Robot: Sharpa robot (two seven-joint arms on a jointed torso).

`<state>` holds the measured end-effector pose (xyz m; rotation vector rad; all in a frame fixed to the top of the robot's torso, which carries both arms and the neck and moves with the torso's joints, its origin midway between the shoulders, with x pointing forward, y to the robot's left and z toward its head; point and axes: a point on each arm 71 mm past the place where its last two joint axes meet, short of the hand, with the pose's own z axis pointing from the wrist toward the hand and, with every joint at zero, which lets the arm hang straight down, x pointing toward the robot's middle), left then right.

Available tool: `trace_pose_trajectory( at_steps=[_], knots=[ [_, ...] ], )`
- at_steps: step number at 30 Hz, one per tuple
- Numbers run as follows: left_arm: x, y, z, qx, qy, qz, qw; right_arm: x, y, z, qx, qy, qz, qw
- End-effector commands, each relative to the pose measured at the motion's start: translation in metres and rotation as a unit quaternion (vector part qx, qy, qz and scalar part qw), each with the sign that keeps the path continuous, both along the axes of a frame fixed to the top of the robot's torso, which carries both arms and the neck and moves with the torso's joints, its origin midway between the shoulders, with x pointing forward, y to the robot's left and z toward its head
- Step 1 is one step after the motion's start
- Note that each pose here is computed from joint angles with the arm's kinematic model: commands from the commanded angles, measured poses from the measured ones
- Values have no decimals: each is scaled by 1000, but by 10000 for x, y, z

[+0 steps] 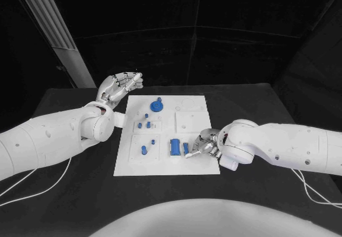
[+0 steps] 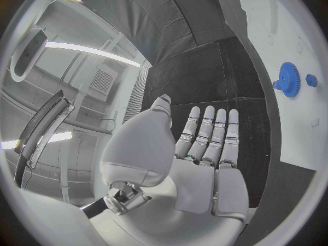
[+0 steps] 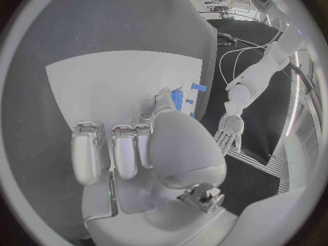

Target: Assemble the parts on the task board

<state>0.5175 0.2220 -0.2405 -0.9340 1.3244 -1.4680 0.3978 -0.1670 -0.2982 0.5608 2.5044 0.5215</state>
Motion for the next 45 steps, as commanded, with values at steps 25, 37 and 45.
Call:
trace_pose_trajectory(
  at_steps=[25, 37, 45],
  knots=[
    [-23, -7, 114, -26, -72, -8, 997, 30, 12, -27, -11, 9, 19, 1000],
    [-25, -3, 116, -26, -72, -8, 997, 4, -48, 33, 14, -17, 5, 1000],
    [-22, 1, 114, -26, -74, -7, 997, 30, -266, 331, 108, -124, -44, 985]
  ],
)
